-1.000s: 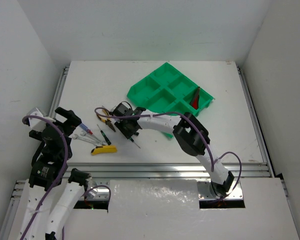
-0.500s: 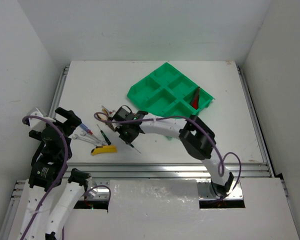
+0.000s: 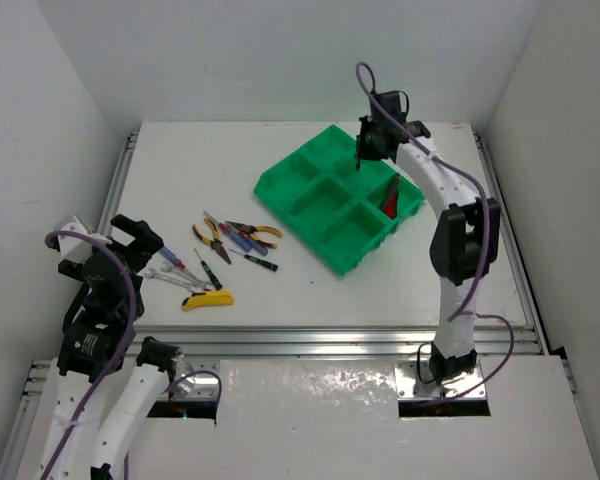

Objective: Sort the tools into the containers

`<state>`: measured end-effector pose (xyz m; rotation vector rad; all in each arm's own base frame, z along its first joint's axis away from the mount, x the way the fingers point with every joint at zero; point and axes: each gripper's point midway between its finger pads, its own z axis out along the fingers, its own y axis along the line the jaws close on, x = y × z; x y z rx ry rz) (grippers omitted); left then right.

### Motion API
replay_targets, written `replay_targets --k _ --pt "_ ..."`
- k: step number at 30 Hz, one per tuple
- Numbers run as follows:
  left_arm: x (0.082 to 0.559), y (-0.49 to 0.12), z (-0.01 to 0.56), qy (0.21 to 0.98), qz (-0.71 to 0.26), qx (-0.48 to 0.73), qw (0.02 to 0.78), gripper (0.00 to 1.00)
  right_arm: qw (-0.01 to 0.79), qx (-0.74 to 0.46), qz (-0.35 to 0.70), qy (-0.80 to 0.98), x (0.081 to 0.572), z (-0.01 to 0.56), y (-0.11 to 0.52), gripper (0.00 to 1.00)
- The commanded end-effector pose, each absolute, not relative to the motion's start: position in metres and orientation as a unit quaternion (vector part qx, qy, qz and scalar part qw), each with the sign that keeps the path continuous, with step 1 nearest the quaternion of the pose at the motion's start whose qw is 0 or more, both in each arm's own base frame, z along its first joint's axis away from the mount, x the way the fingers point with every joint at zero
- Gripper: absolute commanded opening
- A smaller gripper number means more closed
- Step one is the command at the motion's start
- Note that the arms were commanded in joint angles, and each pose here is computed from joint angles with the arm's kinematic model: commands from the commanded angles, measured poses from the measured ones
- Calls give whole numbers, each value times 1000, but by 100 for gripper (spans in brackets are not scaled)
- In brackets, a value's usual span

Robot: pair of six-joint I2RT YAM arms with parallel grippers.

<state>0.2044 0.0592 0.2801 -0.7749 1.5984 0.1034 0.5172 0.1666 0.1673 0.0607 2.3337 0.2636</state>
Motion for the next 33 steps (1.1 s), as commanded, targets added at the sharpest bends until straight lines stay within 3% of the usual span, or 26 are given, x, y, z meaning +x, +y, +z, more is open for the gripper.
replay_targets --k 1,5,7,10,11,14,17,20,23,26,33 --pt "208 61 288 685 43 -343 641 100 364 47 96 925 532 165 160 3" --pt "208 61 288 685 43 -343 641 100 345 74 84 932 547 138 136 14" --pt "209 61 286 689 44 -341 639 100 346 75 83 931 552 137 131 35" --pt "212 59 286 692 43 -336 637 100 342 65 81 934 552 137 132 58" --pt "212 58 285 693 42 -336 637 99 347 62 86 932 552 143 134 61" --pt "213 58 285 694 42 -334 637 100 370 31 110 922 543 170 154 62" --pt "212 59 287 691 43 -336 639 100 395 -86 147 903 509 188 217 57" --pt "211 60 286 689 44 -339 639 100 395 -240 150 874 449 169 299 47" --pt "211 60 285 691 45 -338 637 100 371 -285 150 871 415 136 328 36" --pt "211 60 286 691 45 -338 637 100 345 -355 159 854 370 108 377 35" --pt "211 59 286 691 43 -337 638 100 298 -432 110 844 335 57 417 36"
